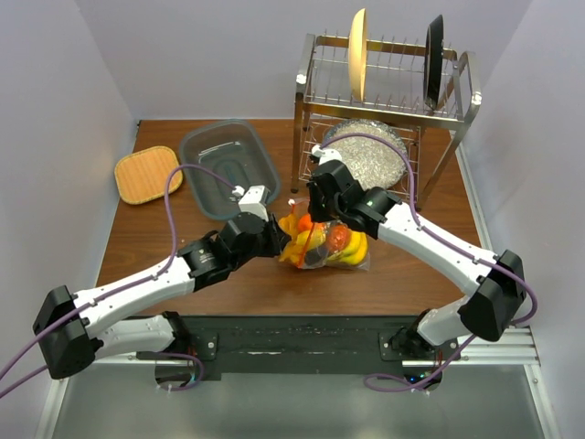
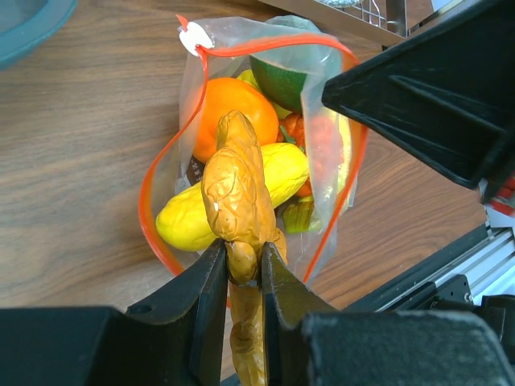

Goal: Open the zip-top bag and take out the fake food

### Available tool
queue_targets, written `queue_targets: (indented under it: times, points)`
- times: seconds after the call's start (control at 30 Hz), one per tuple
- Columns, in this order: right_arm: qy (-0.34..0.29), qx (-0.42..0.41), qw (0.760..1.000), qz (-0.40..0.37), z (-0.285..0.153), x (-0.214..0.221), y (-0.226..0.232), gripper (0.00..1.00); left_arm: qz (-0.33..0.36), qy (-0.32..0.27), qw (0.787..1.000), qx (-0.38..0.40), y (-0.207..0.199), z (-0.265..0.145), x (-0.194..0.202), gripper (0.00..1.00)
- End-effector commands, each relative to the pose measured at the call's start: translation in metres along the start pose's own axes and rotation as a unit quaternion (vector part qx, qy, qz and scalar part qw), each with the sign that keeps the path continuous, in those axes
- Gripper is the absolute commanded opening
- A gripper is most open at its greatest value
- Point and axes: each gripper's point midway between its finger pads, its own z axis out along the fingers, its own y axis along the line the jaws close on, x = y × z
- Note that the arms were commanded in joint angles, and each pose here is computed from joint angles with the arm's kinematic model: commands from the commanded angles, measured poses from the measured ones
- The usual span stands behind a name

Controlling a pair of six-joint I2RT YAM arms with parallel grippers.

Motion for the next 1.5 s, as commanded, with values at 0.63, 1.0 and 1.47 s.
queue_targets:
  times: [0.63, 1.0, 1.47]
  points:
    - [-0.031, -0.021, 0.999, 0.03, -0.017, -0.008, -0.013, 0.0, -0.054, -0.135, 0.985, -0.093, 0.083, 0.023, -0.162, 0.0]
    - [-0.036, -0.03, 0.999, 0.025, -0.032, -0.007, -0.015, 0.0, -0.087, -0.115, 0.97, -0.197, 0.195, 0.1, -0.183, 0.65]
    - [-0.027, -0.043, 0.998, 0.024, -0.03, 0.0, -0.011, 0.0, 0.018, -0.052, 0.986, -0.159, 0.104, 0.034, -0.11, 0.64]
